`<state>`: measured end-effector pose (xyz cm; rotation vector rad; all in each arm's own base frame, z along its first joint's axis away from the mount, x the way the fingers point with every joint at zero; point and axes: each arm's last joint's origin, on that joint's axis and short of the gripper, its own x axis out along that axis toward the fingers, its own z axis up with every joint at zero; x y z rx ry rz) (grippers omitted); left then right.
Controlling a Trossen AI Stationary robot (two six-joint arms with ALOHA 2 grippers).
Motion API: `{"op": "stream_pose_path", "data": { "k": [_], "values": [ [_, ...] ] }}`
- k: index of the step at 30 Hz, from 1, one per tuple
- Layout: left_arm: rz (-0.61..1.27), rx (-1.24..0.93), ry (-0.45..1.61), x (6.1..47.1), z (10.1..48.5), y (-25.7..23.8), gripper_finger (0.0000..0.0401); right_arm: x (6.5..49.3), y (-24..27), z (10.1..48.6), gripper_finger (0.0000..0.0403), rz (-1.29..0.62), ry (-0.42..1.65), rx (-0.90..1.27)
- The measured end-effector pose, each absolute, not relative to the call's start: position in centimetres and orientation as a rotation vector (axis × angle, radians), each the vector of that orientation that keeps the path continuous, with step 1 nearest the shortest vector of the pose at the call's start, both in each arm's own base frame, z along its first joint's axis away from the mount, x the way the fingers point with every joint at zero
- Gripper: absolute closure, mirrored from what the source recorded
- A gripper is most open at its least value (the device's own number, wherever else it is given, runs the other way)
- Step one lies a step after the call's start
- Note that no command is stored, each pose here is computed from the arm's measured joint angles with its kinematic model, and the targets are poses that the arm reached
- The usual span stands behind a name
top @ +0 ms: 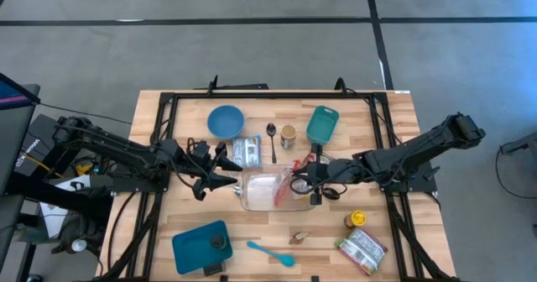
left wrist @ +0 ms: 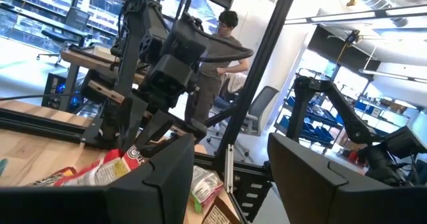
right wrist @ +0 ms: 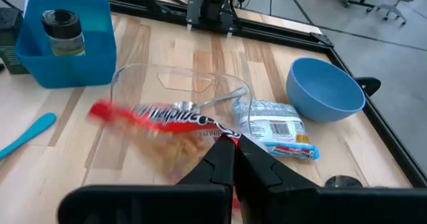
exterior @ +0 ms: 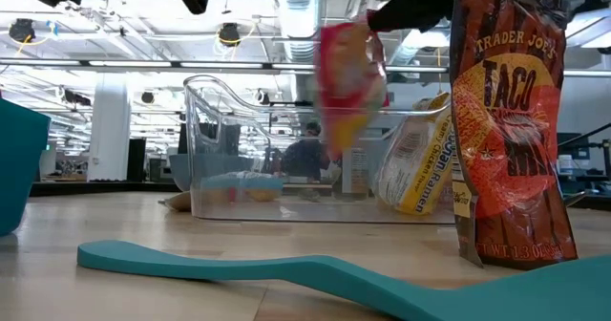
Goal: Pick & Place Food Item
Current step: Put the orange noodle pack into the transparent bin
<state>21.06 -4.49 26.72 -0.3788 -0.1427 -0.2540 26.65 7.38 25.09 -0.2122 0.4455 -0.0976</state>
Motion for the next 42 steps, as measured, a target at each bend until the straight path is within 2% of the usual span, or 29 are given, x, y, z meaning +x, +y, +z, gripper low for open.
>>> {"op": "stream_pose_path", "data": {
  "k": [42],
  "values": [
    [-0.254, -0.379, -0.142, 21.1, 26.7, -4.5, 0.0216, 26.3, 7.8, 24.0, 0.0403, 0.118, 0.52, -0.096]
  ]
}}
